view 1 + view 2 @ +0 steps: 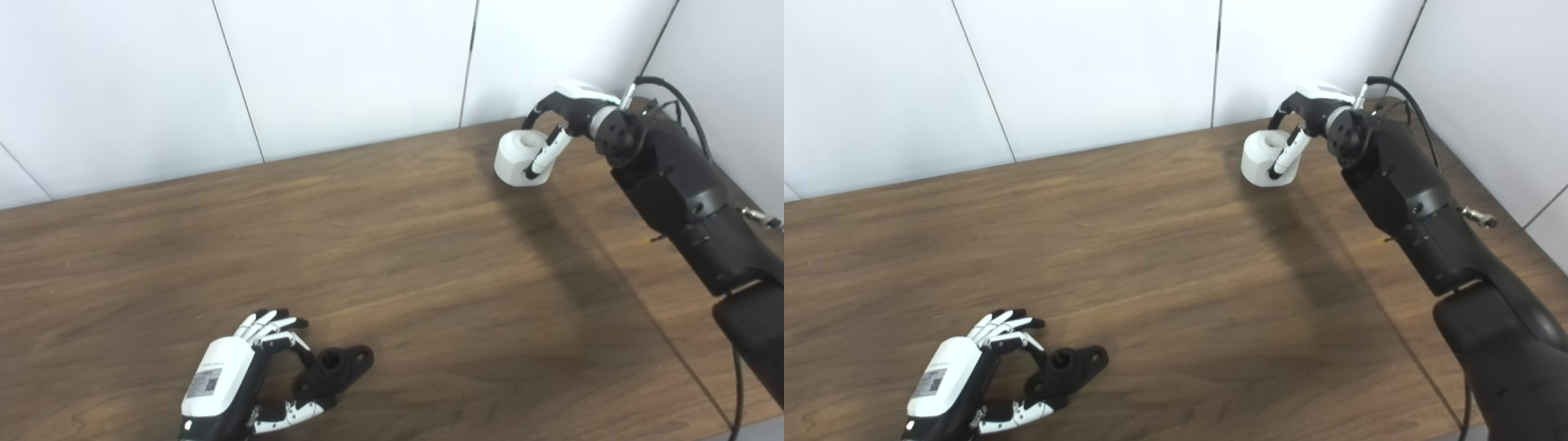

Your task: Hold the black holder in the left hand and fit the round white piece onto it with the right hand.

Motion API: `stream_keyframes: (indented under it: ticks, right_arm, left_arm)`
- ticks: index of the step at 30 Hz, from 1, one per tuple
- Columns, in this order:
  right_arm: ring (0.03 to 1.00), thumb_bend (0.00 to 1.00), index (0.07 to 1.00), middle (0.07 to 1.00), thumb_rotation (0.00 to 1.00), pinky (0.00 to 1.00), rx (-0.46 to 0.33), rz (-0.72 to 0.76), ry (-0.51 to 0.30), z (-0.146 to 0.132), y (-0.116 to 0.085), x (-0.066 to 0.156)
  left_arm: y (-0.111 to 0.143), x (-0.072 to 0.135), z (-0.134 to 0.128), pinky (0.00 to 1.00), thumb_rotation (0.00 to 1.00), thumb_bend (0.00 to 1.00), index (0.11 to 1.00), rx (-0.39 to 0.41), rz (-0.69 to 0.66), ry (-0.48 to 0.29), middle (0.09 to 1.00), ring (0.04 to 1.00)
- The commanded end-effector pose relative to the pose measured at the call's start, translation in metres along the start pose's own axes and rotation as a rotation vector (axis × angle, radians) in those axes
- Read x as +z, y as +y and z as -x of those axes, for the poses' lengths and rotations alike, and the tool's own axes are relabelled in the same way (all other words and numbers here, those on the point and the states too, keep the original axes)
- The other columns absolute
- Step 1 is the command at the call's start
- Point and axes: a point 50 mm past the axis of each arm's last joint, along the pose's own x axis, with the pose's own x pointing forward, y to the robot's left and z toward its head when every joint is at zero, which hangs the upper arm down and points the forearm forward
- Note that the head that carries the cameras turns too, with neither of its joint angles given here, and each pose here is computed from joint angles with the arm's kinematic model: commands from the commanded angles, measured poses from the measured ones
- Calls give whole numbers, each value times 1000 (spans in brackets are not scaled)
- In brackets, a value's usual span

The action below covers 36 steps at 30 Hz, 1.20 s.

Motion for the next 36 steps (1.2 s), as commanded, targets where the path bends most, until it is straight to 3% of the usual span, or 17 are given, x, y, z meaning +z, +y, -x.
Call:
stream_keyframes:
  ticks: [1,29,32,36]
  right_arm:
    - [961,840,653,885,153,862,-91,5,-10,5,-33,3]
    - [905,858,674,829,146,838,-69,14,7,5,-29,-1]
    - [793,855,657,780,114,741,-77,-18,-12,5,-29,-2]
    - [743,838,615,751,88,708,-98,-34,-45,6,-27,-3]
  left_arm:
    - [-9,-12,8,923,45,519,486,-75,-40,63,790,889]
    - [-6,-11,7,941,45,519,486,-78,-43,72,790,892]
    - [-6,-11,7,940,45,519,486,-79,-43,68,790,892]
    - [-7,-11,6,937,45,519,486,-81,-44,66,790,892]
